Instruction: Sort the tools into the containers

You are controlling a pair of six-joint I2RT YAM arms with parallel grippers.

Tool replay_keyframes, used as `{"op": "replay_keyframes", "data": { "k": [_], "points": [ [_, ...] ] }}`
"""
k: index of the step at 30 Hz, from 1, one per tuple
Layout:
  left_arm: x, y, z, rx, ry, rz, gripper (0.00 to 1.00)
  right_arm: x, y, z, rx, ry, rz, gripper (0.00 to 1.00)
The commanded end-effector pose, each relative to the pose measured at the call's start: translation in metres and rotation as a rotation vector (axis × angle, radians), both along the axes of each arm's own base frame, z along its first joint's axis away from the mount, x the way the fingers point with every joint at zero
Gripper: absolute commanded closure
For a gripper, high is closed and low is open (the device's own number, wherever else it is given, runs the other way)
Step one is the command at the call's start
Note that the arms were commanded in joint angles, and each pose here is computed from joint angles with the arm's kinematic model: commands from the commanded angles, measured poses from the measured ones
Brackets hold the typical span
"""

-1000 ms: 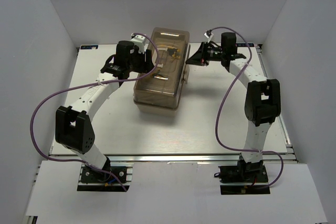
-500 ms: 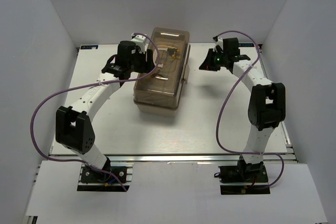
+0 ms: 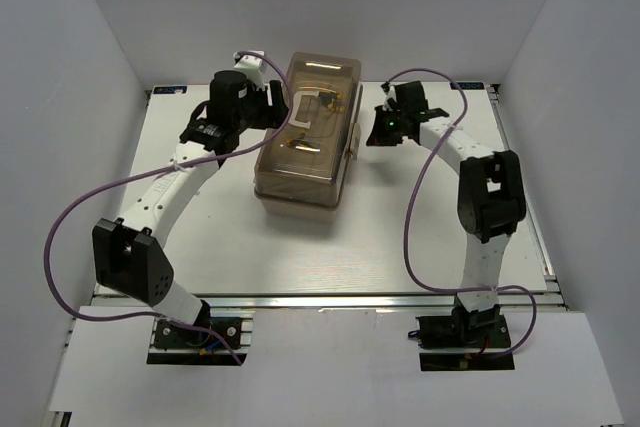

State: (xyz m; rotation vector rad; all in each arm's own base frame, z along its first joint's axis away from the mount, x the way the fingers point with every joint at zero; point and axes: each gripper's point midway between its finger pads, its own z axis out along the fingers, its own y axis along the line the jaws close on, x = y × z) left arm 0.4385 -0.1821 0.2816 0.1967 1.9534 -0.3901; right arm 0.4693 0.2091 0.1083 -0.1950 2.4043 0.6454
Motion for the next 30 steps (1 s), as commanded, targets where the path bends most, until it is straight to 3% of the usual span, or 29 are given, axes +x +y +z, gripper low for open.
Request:
{"op": "replay_keyframes", "data": {
  "k": [1, 15, 30],
  "points": [
    [0.001, 0.002, -0.013, -0.008, 0.042, -0.008, 0.21, 0.009, 0.021, 0.002, -0.021, -0.004, -0.013, 1.00],
    [0.005, -0.032, -0.076, -0.001, 0.176, -0.216, 0.23, 0.016, 0.047, 0.003, 0.006, 0.016, -0.004, 1.00],
    [-0.007, -0.045, -0.109, -0.008, 0.270, -0.309, 0.25, 0.001, 0.101, 0.031, 0.212, 0.044, 0.083, 1.00]
  ]
}}
